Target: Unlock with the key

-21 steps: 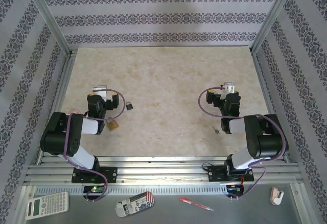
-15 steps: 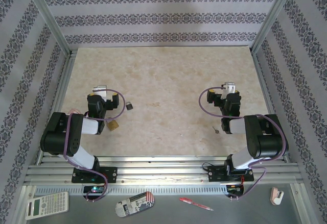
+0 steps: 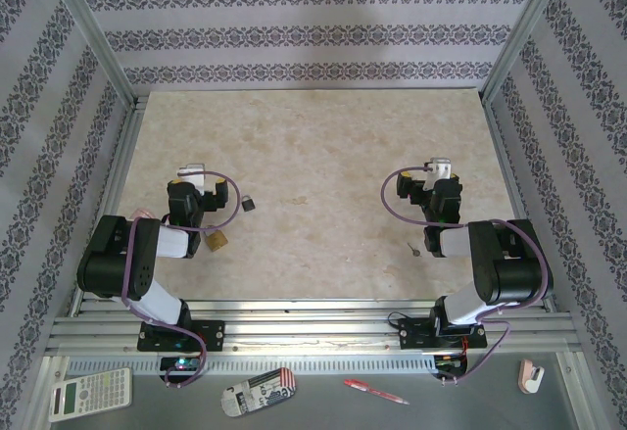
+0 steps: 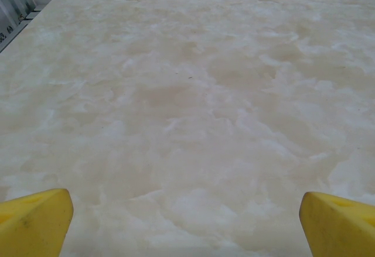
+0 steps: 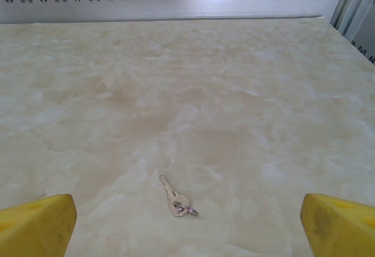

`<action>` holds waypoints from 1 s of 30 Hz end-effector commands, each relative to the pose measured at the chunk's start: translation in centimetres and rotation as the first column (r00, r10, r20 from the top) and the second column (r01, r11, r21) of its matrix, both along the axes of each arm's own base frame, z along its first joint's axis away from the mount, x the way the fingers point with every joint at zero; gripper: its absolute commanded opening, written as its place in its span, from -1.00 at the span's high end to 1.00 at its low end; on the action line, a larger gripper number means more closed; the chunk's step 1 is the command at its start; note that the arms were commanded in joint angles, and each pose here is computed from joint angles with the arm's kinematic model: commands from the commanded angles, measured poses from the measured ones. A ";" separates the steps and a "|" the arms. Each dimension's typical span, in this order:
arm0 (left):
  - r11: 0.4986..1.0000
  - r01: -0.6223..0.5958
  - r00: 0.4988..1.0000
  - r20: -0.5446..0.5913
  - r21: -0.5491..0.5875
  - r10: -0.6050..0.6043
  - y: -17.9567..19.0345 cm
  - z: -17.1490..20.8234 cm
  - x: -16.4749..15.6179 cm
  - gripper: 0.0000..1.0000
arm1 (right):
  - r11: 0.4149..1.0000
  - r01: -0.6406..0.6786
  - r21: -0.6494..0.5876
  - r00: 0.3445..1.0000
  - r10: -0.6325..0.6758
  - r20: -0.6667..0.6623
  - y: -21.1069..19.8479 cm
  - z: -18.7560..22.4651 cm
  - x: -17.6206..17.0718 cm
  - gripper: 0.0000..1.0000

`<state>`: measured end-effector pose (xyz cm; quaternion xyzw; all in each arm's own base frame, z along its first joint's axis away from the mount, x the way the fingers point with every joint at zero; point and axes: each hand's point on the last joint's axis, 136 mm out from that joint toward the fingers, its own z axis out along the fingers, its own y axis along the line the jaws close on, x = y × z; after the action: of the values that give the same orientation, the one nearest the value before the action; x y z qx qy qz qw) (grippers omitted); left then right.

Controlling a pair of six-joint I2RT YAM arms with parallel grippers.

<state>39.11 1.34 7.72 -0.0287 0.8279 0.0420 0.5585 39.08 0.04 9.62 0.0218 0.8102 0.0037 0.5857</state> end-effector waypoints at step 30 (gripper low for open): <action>0.878 -0.072 0.960 -0.272 -0.472 -0.067 -6.6 11.1 -4.5 -0.99 | 0.968 -0.101 0.231 0.975 0.142 -0.169 8.1 9.9 -9.0 -0.96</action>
<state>38.18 -3.03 24.78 -0.1288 0.8040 -0.1159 0.5688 33.01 7.34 23.06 0.0162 0.7984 0.1194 0.5900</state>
